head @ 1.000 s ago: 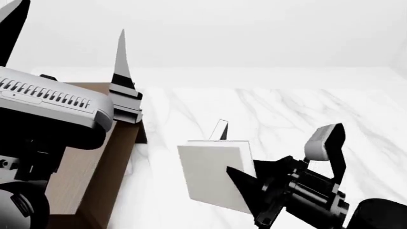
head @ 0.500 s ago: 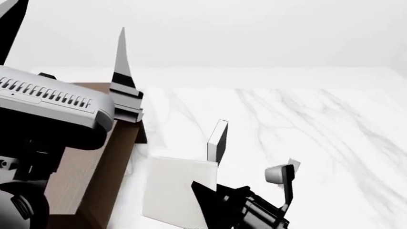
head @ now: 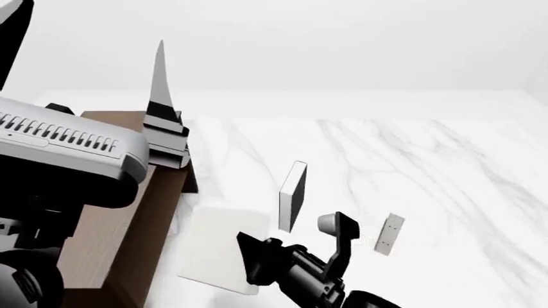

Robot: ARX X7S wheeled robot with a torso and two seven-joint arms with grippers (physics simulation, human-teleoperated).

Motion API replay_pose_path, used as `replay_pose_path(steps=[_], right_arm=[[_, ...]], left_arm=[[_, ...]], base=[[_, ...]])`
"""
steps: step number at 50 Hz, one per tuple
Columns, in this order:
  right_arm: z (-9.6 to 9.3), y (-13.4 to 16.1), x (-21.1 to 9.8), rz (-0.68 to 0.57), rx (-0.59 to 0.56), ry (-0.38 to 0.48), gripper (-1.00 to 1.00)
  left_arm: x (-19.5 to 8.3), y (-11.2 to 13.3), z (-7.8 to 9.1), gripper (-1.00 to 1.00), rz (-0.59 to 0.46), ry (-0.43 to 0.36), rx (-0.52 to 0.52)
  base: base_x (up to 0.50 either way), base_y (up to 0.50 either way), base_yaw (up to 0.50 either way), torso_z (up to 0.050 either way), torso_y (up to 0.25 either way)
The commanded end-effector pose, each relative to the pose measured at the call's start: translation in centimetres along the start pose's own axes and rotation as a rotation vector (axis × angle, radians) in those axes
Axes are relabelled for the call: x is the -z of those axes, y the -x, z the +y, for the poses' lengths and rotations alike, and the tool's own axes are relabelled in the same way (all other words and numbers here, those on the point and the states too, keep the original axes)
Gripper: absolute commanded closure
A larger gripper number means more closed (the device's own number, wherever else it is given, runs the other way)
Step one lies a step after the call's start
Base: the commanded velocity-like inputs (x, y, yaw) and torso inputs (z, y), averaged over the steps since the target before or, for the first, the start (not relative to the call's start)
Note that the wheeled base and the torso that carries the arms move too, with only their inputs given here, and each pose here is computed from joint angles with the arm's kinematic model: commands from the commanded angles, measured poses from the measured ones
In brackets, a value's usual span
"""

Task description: Pick up the book on the right and place it under the cabinet shelf.

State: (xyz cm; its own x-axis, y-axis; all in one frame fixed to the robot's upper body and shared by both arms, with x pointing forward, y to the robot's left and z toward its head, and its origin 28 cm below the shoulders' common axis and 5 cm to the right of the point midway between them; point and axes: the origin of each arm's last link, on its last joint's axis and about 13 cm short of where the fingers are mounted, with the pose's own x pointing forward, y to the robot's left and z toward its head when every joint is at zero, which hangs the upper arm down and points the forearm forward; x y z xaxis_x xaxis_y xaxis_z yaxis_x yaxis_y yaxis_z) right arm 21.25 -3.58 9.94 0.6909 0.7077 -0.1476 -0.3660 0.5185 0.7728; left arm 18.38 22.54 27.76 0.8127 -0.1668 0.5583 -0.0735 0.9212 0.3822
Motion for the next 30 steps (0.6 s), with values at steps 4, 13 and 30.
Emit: replay_pose_path(steps=[4, 13, 30], right_arm=[[0.0, -2.2, -0.2, -0.008, 0.024, -0.033, 1.00], [-0.1, -2.6, 0.5, 0.025, 0.027, -0.048, 1.00], [-0.5, -3.6, 1.3, 0.075, 0.042, -0.054, 1.00]], left_arm=[[0.2, 0.0, -0.1, -1.00, 0.004, 0.001, 0.002], [0.3, -0.1, -0.1, -1.00, 0.006, 0.000, 0.003], [0.4, -0.1, -0.2, -1.00, 0.005, 0.003, 0.006]], base=[[0.00, 0.00, 0.00, 0.000, 0.003], [0.00, 0.00, 0.00, 0.001, 0.000], [0.00, 0.00, 0.00, 0.000, 0.001]])
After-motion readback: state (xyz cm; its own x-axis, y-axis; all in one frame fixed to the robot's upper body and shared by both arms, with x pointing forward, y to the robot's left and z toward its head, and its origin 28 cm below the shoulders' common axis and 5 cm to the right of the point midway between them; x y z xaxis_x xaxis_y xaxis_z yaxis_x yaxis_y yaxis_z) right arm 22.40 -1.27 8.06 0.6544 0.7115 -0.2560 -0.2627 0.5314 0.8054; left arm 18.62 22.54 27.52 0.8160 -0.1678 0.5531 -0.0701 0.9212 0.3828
